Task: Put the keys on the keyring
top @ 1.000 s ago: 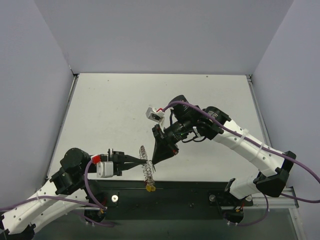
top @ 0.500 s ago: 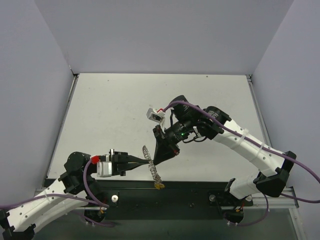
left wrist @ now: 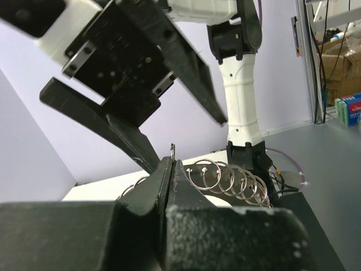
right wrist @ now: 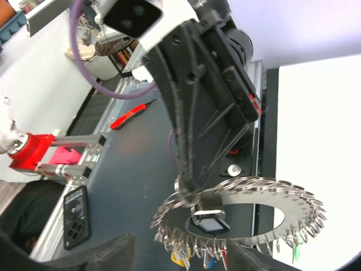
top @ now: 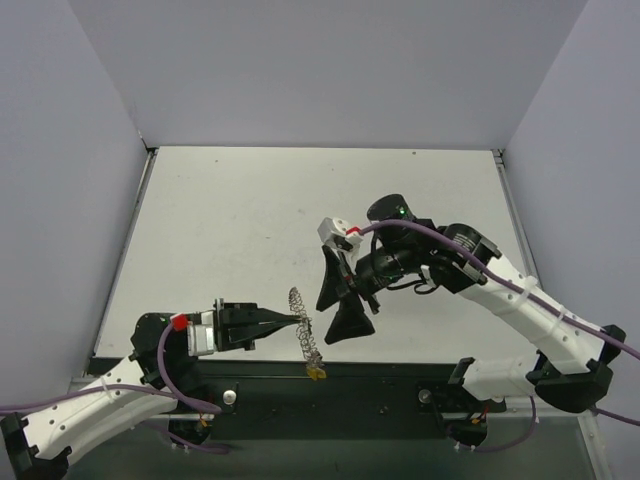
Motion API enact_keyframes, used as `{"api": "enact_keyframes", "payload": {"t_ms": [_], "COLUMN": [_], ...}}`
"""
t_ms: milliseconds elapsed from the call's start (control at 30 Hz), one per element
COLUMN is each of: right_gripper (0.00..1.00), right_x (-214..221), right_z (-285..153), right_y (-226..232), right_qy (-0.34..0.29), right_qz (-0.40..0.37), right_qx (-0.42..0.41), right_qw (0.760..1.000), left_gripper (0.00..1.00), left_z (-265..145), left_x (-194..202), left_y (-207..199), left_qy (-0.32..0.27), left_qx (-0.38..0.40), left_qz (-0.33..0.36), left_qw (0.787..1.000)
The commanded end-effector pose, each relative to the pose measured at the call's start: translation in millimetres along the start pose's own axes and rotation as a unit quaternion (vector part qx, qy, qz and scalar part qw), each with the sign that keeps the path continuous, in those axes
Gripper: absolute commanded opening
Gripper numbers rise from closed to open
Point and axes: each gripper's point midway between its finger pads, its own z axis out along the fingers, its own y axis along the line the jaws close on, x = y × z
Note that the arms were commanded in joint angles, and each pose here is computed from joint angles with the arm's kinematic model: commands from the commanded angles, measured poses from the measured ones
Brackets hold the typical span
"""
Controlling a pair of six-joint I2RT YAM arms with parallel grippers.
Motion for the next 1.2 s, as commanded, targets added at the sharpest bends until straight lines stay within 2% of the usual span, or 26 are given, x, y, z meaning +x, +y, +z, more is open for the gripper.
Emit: {"api": "enact_keyframes", "payload": {"t_ms": [0, 133, 300, 400, 567, 733, 800, 867, 1167], "right_gripper": [0.71, 0.71, 0.61, 0.51, 0.45, 0.42, 0.36, 0.34, 0.34], "right_x": [-13.7, -27.7, -52.9, -61.5, -72.1, -78.1, -77.4, -76.8, -69.1], "right_z": [-18.4, -29.3, -44.0, -45.8, -38.3, -29.6, -26.1, -24.1, -20.0], "right_y": [11.9, 9.4, -5.5, -8.9, -11.7, -3.5, -3.4, -2.0, 7.7], "right_qy": [-0.038, -0.073, -0.149, -0.177, -0.205, -0.216, -0.212, -0.209, -0.195], "right_qz": [-0.087, -0.118, -0.142, -0.140, -0.136, -0.137, -0.135, -0.134, -0.130], "right_qx": [0.021, 0.067, 0.147, 0.158, 0.147, 0.116, 0.108, 0.101, 0.082], "right_qw": [0.995, 0.988, 0.968, 0.961, 0.958, 0.960, 0.962, 0.963, 0.969], "left_gripper": [0.00, 0.00, 0.00, 0.00, 0.00, 0.00, 0.00, 0.00, 0.00], "left_z": [1.7, 1.9, 6.1, 9.1, 13.8, 15.2, 15.1, 15.0, 13.9], "left_x": [-36.9, -40.7, -47.4, -49.5, -50.4, -49.2, -48.6, -47.1, -45.8], "left_y": [8.0, 10.4, 11.9, 13.8, 15.9, 18.4, 19.5, 19.7, 23.5], "left_qy": [-0.074, -0.092, -0.119, -0.131, -0.139, -0.136, -0.133, -0.130, -0.119], "left_qx": [-0.024, -0.031, -0.030, -0.030, -0.027, -0.031, -0.034, -0.036, -0.046], "left_qz": [0.023, 0.019, 0.011, 0.006, 0.000, 0.000, 0.001, 0.001, 0.012], "left_qw": [0.997, 0.995, 0.992, 0.991, 0.990, 0.990, 0.990, 0.991, 0.992]}}
